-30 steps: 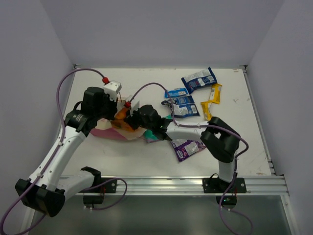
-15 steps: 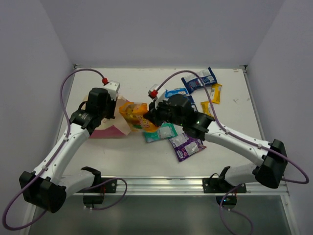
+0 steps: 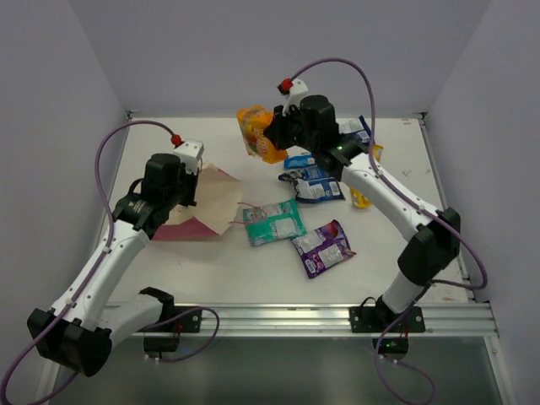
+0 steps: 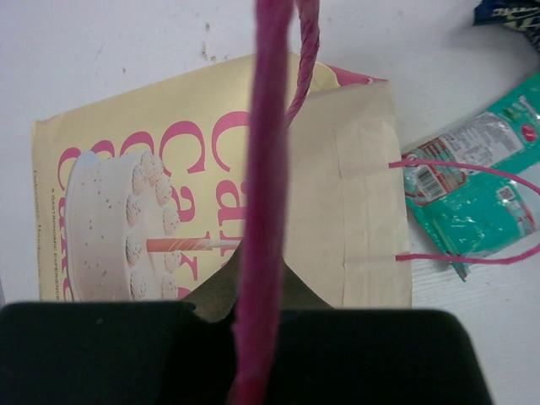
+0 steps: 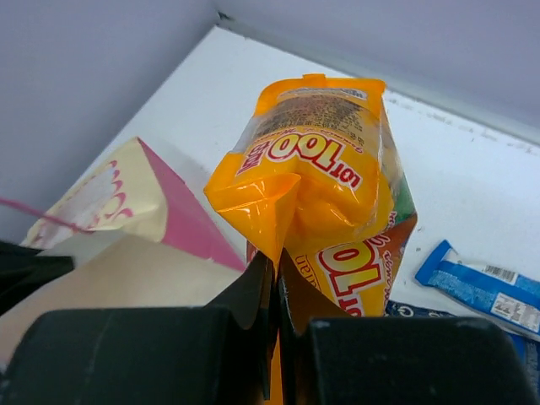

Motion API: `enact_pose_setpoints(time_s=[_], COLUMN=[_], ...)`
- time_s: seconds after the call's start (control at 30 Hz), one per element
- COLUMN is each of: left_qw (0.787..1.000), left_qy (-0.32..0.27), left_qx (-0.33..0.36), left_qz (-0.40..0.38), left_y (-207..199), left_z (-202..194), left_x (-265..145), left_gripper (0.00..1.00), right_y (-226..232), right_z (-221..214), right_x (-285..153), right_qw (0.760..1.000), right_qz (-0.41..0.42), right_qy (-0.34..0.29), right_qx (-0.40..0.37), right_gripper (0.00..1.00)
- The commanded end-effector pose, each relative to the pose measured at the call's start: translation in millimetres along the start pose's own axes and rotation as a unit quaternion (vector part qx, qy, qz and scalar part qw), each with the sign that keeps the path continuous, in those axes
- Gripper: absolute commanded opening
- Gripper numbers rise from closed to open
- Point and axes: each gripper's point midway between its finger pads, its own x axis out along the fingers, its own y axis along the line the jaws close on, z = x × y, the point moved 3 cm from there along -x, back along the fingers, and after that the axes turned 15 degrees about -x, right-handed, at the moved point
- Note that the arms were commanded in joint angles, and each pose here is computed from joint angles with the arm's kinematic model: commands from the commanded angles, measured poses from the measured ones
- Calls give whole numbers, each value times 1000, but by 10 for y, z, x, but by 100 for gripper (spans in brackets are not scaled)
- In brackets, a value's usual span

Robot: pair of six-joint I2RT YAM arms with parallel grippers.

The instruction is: Take the snacks out of the paper bag

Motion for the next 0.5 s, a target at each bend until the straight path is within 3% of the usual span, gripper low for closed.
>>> enact_pose_setpoints(time_s=[0.0,0.03,0.1,0.27,0.47], left_qw=[995,995,993,988,983], left_qy=[-63,-68,-79,-109,-114], left_qx=[-16,-19,-30,-62,-113], left_qz=[-72,-74,-78,-91,-86], left_y=[-231,-238,-256,-322,-356], left_z=[363,406,487,729,907], left_x=[-303,-348,-454,-665,-677], left_gripper=[0,0,0,0,0], right_y=[44,14,-31,-136,-321], right_z=[-200,-287,-469,-715,-603], right_x=[542,646,885,1010,534], right_qw=[1000,999,998,995,991], right_qz=[12,5,-10,-49,-112], right_qy=[14,24,40,60,49], right_qx=[23,36,46,66,49], right_gripper=[0,0,11,59,83])
